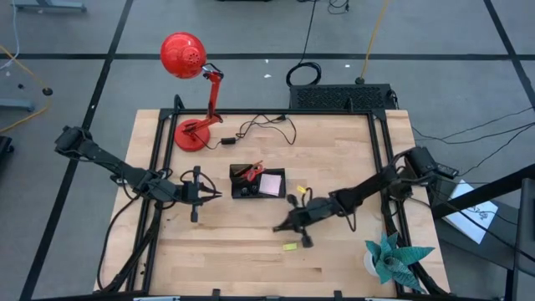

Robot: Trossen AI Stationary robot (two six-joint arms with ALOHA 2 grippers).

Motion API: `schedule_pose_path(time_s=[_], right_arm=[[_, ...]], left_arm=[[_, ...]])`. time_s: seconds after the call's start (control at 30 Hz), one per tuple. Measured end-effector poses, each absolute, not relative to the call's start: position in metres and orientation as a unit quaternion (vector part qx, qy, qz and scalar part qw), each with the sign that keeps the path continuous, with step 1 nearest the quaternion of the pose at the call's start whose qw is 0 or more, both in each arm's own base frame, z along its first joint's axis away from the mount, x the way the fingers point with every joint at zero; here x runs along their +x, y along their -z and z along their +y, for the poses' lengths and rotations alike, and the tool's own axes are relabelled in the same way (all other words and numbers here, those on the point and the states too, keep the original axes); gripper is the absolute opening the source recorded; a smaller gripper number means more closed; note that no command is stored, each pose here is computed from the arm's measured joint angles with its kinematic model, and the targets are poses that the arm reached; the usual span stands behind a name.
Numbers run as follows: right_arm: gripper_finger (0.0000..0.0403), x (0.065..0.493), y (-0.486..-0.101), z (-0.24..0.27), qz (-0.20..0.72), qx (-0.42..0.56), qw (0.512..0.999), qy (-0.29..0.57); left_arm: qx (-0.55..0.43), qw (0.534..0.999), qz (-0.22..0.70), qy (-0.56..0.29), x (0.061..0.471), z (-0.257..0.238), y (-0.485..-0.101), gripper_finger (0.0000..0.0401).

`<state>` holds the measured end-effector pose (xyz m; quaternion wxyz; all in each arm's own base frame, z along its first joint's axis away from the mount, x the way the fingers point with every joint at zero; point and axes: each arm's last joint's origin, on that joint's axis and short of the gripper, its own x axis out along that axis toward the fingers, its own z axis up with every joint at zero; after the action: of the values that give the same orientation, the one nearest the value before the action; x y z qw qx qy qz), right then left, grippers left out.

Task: Pick and place office supplies into organizer
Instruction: Put the binder clip into the desk organizer

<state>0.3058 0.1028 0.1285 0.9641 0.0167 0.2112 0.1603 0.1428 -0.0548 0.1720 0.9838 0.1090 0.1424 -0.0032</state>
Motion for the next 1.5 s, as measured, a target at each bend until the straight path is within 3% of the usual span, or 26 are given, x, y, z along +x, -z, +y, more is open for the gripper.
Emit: schedule_pose_path(time_s=[0.1,0.23,0.33,0.43,0.67,1.13,1.5], right_arm=[[0.0002,0.328,-0.148,0.097,0.190,-0.009,0.970,-0.151],[0.0002,0.357,-0.164,0.092,0.234,-0.075,0.960,-0.137],[0.0002,0.376,-0.168,0.089,0.243,-0.121,0.959,-0.082],[0.0001,0.392,-0.166,0.084,0.232,-0.150,0.961,-0.033],[0.0001,0.415,-0.139,0.067,0.245,-0.173,0.954,-0.008],[0.0000,0.419,-0.136,0.063,0.225,-0.228,0.946,0.045],[0.0000,0.416,-0.126,0.036,0.258,-0.210,0.940,0.070]], left_arm=[[0.109,0.984,0.144,0.003,0.143,-0.055,-0.172,0.0037],[0.108,0.984,0.143,0.003,0.143,-0.055,-0.172,0.0037],[0.109,0.984,0.143,0.002,0.143,-0.055,-0.172,0.0037],[0.109,0.984,0.144,0.002,0.143,-0.055,-0.172,0.0037],[0.110,0.983,0.145,0.002,0.143,-0.055,-0.171,0.0037],[0.113,0.983,0.148,0.003,0.142,-0.055,-0.171,0.0037],[0.113,0.983,0.148,0.003,0.142,-0.055,-0.171,0.0037]])
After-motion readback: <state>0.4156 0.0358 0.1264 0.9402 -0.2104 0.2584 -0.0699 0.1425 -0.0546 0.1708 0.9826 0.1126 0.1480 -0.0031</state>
